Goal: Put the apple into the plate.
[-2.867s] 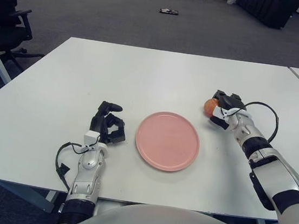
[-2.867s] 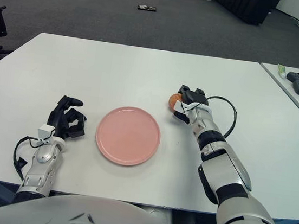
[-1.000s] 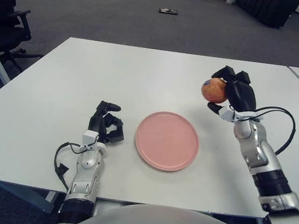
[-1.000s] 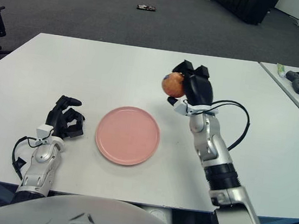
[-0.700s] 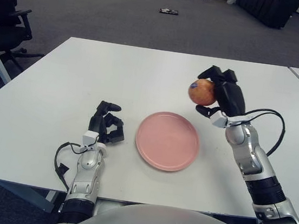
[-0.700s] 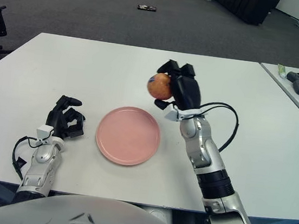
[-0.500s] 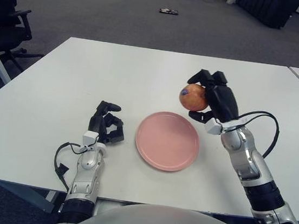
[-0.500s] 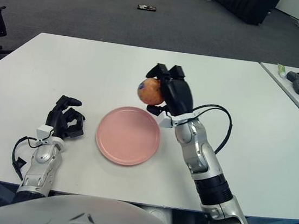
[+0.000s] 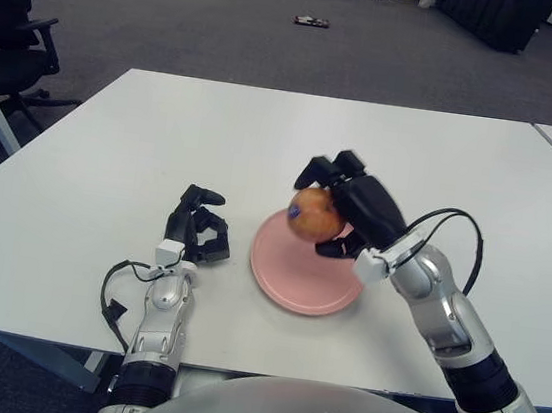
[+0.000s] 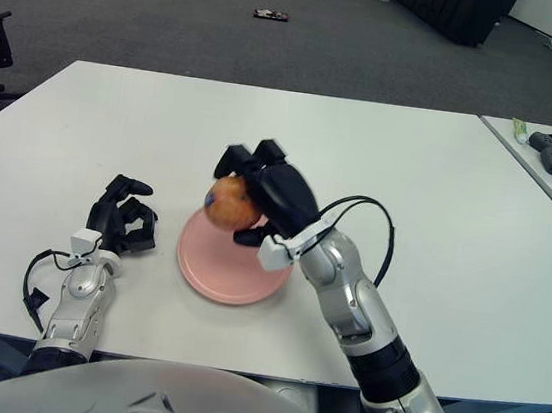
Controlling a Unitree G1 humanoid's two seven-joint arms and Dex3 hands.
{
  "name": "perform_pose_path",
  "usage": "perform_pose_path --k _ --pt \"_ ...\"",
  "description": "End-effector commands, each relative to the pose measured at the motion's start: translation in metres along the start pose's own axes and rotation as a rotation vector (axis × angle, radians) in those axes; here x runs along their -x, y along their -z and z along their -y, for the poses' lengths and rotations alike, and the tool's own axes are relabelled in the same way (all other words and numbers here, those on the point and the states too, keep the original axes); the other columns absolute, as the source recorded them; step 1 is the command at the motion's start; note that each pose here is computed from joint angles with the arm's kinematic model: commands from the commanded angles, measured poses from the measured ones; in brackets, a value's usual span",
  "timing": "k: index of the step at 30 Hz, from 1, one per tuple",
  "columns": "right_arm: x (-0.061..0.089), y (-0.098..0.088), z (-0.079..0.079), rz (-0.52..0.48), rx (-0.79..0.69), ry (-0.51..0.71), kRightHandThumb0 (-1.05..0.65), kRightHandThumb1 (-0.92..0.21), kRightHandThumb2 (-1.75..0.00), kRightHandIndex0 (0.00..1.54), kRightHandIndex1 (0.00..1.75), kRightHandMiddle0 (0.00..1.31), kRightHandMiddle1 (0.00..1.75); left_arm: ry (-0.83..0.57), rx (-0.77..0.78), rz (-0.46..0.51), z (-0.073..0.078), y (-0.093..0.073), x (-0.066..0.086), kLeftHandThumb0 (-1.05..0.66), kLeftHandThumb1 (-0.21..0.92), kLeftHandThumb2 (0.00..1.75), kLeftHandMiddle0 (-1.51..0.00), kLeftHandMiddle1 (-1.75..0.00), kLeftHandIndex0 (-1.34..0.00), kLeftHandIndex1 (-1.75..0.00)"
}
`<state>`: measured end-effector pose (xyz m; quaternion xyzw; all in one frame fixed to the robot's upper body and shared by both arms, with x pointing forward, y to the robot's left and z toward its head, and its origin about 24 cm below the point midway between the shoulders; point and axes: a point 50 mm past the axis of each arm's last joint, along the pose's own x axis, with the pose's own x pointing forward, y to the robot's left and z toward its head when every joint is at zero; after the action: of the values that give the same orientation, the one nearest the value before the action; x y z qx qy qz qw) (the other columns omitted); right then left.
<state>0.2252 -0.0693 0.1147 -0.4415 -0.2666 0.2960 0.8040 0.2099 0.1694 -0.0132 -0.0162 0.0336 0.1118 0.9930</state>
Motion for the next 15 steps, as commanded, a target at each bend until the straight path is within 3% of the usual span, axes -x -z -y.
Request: perform_pose_path --k 1,15 --pt "-0.006 0.005 -0.008 0.002 -0.025 -0.045 0.0 0.0 -1.67 0.86 1.71 0.61 1.75 -0.012 -0.014 -0.081 -0.003 0.015 0.005 -0.01 0.12 1.54 -0.75 -1.75 -0.56 -1.7" --pt "-0.008 0.012 -0.06 0.066 0.064 -0.345 0.0 -0.01 -1.67 0.85 1.73 0.6 1.75 -0.025 -0.02 -0.063 -0.003 0.014 0.005 -0.01 0.14 1.52 -0.73 -1.75 -0.54 -1.71"
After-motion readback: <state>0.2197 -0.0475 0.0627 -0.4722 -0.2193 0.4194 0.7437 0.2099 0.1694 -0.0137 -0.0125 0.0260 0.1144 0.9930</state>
